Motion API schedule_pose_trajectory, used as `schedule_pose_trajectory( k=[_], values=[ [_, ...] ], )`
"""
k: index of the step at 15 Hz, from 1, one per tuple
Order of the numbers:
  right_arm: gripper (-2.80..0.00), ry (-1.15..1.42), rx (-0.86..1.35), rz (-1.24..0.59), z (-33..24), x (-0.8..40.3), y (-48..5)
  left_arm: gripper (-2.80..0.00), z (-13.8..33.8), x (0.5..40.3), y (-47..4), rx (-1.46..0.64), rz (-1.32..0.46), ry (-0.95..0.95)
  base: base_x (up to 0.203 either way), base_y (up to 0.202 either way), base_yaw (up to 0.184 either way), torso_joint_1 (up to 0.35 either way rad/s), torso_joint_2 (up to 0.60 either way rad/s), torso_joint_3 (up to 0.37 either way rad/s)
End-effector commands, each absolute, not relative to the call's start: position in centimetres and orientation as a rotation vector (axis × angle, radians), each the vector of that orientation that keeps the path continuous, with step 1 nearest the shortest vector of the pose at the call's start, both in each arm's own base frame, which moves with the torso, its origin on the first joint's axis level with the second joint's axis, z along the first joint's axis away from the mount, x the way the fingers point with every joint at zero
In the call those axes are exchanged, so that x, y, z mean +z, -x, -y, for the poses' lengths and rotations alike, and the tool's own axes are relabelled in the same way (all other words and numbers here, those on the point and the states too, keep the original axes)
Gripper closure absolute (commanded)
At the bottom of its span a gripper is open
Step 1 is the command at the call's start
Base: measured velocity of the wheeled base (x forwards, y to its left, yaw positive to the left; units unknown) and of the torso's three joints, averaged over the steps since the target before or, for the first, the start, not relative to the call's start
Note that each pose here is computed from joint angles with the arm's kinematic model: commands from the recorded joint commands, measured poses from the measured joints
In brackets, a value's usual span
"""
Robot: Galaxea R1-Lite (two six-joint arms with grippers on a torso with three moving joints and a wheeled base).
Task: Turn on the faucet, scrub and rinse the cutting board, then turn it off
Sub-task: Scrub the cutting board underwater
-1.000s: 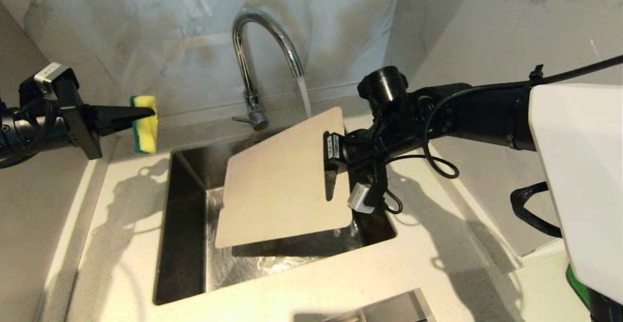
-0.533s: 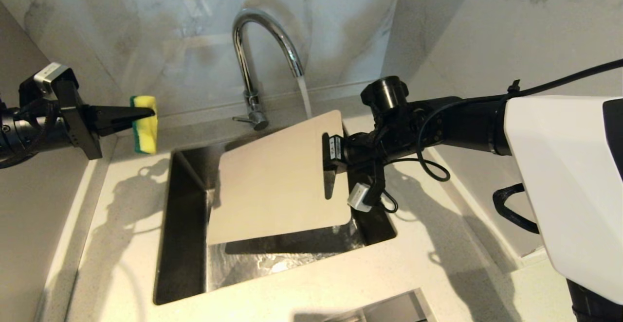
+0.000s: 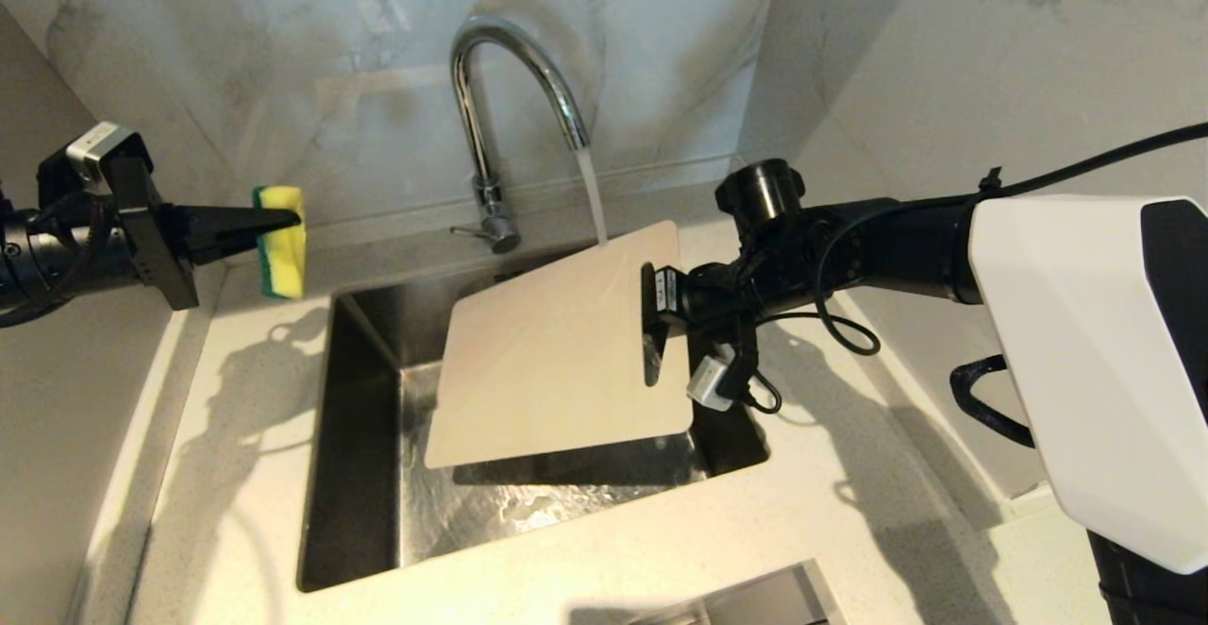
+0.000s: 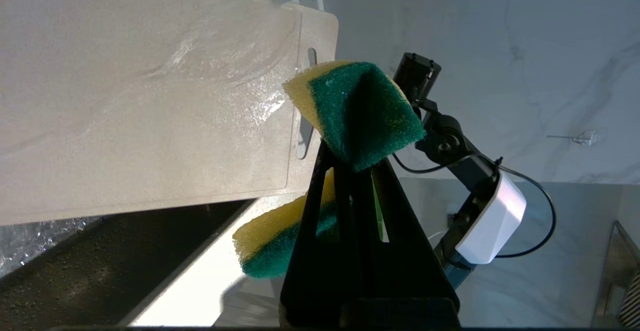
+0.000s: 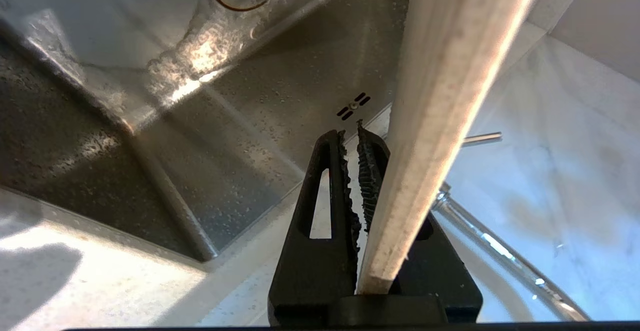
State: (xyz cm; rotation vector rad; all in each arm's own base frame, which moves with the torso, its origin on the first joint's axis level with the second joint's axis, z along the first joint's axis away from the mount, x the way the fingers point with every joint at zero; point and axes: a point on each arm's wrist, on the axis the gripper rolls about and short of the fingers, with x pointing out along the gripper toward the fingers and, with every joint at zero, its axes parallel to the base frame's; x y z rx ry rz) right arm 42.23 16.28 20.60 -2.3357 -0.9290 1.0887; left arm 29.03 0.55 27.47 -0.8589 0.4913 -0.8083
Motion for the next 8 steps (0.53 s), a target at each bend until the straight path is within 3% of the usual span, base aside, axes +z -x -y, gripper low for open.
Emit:
schedule_pose_trajectory(
  k=[1, 8],
  values=[
    [0.00, 2.338, 1.095, 0.936, -16.02, 19.99, -42.67, 0.00, -0.56, 27.43, -29.08, -0.812, -0.495, 0.863, 0.000, 0.000, 0.000, 0.000, 0.00, 0.000],
    [0.00, 2.348, 1.059, 0.933, -15.58, 19.90, -43.20, 0.00, -0.58, 27.27, -29.27, -0.810, -0.500, 0.866, 0.000, 0.000, 0.000, 0.000, 0.00, 0.000]
  ],
)
